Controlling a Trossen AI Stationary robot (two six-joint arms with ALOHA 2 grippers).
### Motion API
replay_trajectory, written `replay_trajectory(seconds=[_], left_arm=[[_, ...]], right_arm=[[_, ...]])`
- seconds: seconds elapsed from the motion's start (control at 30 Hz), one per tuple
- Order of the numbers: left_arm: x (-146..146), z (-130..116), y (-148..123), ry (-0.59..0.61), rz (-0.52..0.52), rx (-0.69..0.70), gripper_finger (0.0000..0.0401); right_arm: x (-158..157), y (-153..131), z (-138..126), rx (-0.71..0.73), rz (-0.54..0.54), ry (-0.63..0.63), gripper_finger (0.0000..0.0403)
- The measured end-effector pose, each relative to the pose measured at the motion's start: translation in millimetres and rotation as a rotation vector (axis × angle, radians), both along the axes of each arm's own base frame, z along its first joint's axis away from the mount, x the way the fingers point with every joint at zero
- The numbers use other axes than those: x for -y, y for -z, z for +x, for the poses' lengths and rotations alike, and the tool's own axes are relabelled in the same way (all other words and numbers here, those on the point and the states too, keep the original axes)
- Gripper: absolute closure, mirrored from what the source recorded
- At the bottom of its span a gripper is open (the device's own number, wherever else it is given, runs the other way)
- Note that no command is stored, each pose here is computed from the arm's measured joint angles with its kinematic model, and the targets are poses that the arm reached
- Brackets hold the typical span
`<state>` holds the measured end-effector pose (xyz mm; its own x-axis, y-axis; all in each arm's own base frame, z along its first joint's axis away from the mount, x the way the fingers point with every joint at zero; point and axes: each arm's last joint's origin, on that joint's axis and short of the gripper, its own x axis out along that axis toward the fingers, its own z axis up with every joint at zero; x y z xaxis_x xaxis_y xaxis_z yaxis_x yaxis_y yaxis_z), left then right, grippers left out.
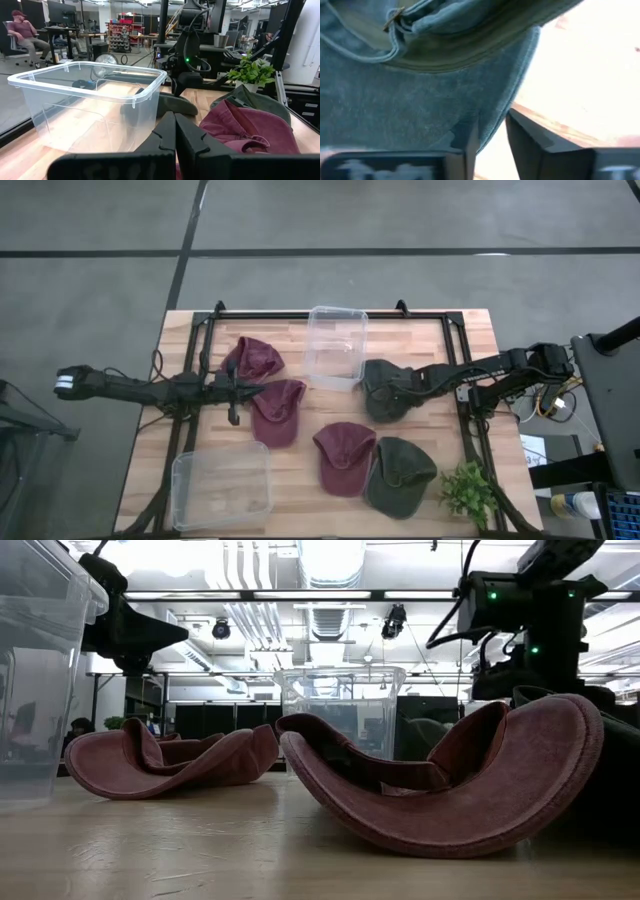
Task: Pick and place caps into container
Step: Put the top green cap into the top transparent container
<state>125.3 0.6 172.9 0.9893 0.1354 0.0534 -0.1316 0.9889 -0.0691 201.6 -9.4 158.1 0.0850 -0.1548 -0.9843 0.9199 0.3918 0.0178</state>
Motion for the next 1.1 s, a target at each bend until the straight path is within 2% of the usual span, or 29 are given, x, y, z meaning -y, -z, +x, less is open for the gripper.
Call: replay_trajectory(seconds=[0.1, 0.17, 0.5, 0.77, 0.93, 1.1], left_arm=[[0, 0, 0, 0.0, 0.0, 0.0, 0.0401], [0, 0, 0, 0.0, 0.0, 0.0, 0.0401], [0, 0, 0, 0.0, 0.0, 0.0, 0.0401], [0, 0, 0, 0.001, 0.0, -0.003, 0.0401], [0, 0, 0, 0.001, 0.0, -0.003, 0.0401], [0, 0, 1, 0.001, 0.0, -0.007, 0.0401]], right_arm=[[0, 0, 0, -0.002, -0.009, -0.01, 0.037], [1, 0, 0, -0.006, -0.011, -0.016, 0.0387], [-2, -15, -9, 0.044, 0.064, -0.042, 0.0395], [-3, -43, -25, 0.217, 0.066, -0.025, 0.0395], [-5, -39, -37, 0.249, 0.123, -0.02, 0.038], [-6, -23, -41, 0.243, 0.171, -0.023, 0.0314]])
